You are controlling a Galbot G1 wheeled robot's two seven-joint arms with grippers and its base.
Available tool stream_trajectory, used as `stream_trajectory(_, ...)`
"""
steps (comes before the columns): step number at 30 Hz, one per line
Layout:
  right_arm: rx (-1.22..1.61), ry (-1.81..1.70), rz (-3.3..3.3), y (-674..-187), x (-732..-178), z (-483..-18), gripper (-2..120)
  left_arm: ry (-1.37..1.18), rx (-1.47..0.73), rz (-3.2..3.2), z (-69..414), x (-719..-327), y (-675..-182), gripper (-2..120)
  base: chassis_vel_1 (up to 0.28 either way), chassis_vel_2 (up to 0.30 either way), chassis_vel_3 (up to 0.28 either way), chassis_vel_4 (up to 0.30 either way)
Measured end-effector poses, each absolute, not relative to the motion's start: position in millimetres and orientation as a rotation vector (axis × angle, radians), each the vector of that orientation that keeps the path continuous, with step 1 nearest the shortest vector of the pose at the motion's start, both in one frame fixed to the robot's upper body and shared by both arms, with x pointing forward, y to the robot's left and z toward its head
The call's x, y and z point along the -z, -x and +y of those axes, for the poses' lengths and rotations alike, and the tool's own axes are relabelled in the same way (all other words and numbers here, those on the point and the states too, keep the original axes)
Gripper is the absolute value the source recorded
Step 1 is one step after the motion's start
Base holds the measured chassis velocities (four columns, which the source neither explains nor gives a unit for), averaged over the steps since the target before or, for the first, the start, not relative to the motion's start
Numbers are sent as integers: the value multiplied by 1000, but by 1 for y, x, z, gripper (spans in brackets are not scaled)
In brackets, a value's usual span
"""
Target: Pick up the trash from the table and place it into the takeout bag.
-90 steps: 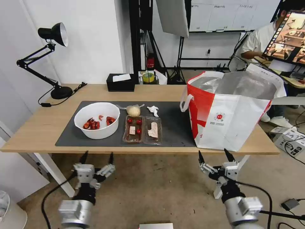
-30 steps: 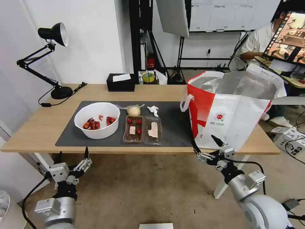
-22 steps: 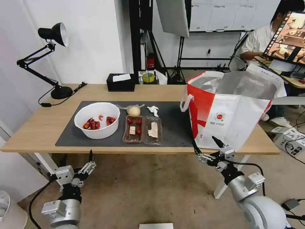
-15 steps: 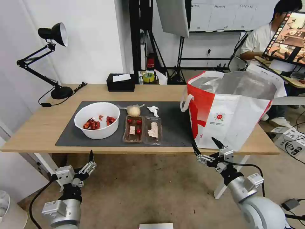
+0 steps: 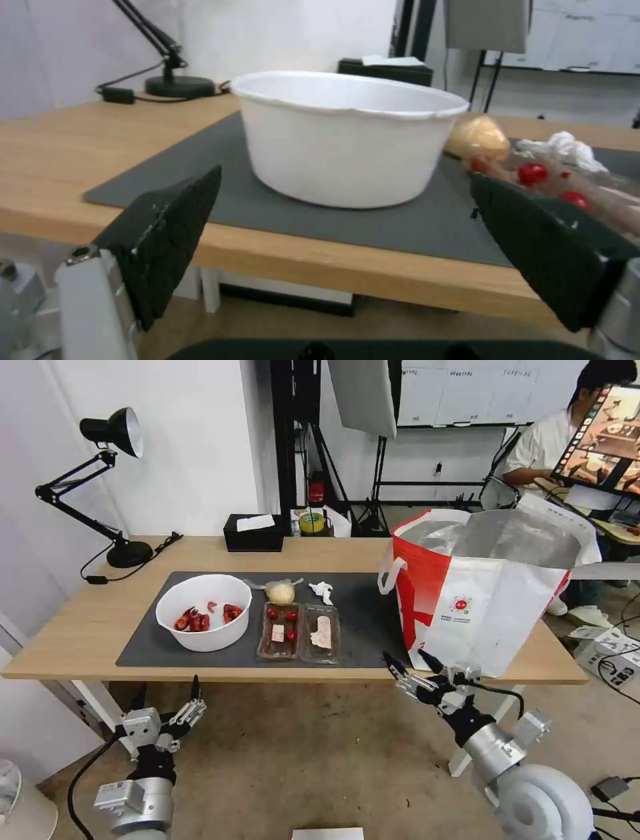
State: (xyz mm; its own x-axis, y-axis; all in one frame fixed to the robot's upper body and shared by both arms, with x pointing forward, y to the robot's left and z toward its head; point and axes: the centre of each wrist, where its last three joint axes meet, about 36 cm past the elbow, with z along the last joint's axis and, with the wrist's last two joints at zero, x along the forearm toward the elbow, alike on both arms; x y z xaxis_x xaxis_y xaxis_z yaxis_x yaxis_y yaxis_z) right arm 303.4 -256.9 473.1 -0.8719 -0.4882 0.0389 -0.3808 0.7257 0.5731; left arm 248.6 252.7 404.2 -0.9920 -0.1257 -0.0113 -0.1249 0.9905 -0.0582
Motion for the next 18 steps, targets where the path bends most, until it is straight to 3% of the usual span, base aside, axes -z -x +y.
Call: stream_trajectory(18,1230,-683,-2330,-321,-477,-191,100,187,95,3122,254,-403,-253,100,0,0,0,0)
